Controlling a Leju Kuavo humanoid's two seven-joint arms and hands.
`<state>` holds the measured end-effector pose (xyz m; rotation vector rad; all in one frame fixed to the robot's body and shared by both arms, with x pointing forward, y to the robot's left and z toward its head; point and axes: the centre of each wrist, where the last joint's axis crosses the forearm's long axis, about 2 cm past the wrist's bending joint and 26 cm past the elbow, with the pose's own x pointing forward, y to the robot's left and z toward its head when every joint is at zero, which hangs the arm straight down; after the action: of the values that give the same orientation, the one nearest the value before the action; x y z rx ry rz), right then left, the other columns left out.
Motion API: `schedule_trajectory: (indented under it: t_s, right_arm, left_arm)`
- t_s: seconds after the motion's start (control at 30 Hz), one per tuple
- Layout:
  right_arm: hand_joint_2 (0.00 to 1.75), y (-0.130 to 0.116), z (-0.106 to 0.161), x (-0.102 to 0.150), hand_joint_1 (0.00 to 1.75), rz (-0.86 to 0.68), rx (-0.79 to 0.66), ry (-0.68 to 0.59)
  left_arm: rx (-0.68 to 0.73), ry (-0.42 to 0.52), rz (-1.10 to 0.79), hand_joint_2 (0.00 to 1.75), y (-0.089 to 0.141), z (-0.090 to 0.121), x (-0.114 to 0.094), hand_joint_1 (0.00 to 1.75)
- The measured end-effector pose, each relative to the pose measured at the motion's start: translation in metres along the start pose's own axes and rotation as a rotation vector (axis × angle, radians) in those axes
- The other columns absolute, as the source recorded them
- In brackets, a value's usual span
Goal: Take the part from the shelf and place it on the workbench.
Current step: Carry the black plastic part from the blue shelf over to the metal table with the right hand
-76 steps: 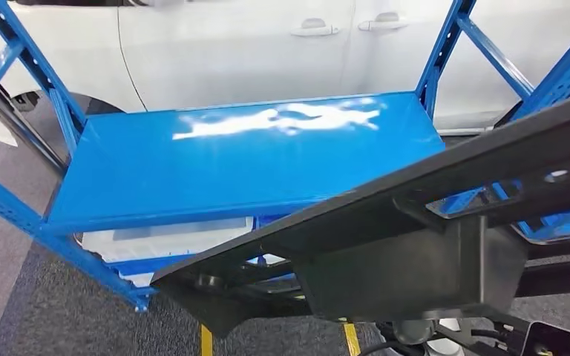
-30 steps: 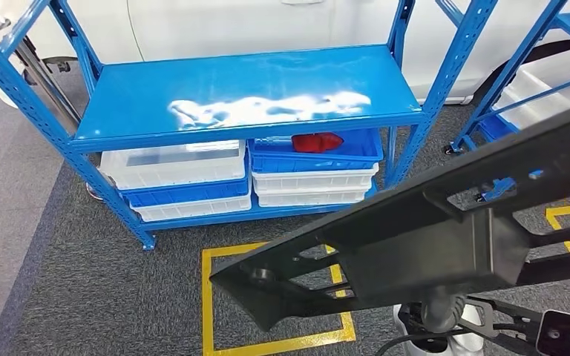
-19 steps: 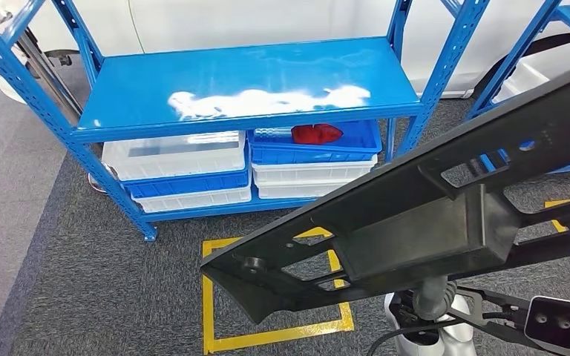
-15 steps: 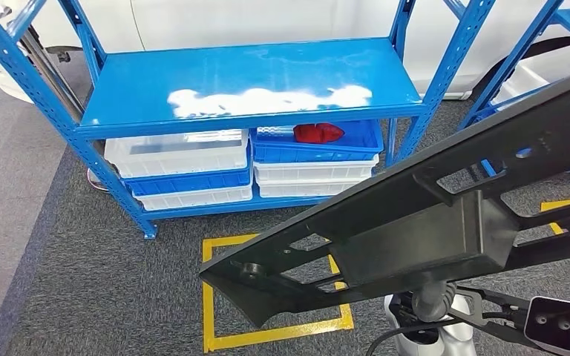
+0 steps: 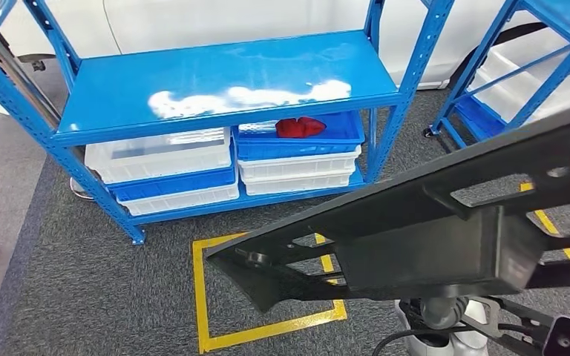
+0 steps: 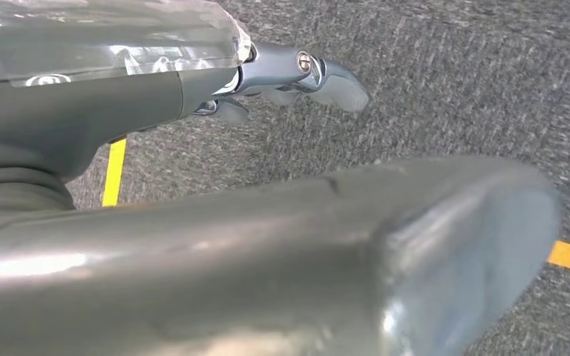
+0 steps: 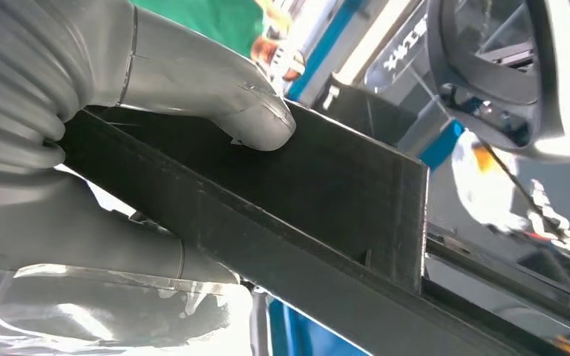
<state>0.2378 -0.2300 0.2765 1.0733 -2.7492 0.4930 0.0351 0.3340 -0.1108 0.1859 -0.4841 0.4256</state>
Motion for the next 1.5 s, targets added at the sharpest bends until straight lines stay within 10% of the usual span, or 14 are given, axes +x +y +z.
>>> schedule_trajectory:
  t_s: [1.5]
  right_arm:
    - [1.75,-0.003,-0.002,0.028,1.75,0.14,-0.024,0.003]
  left_arm:
    - [-0.168,-0.017,-0.178,0.0,-0.017,0.001,0.001,0.0]
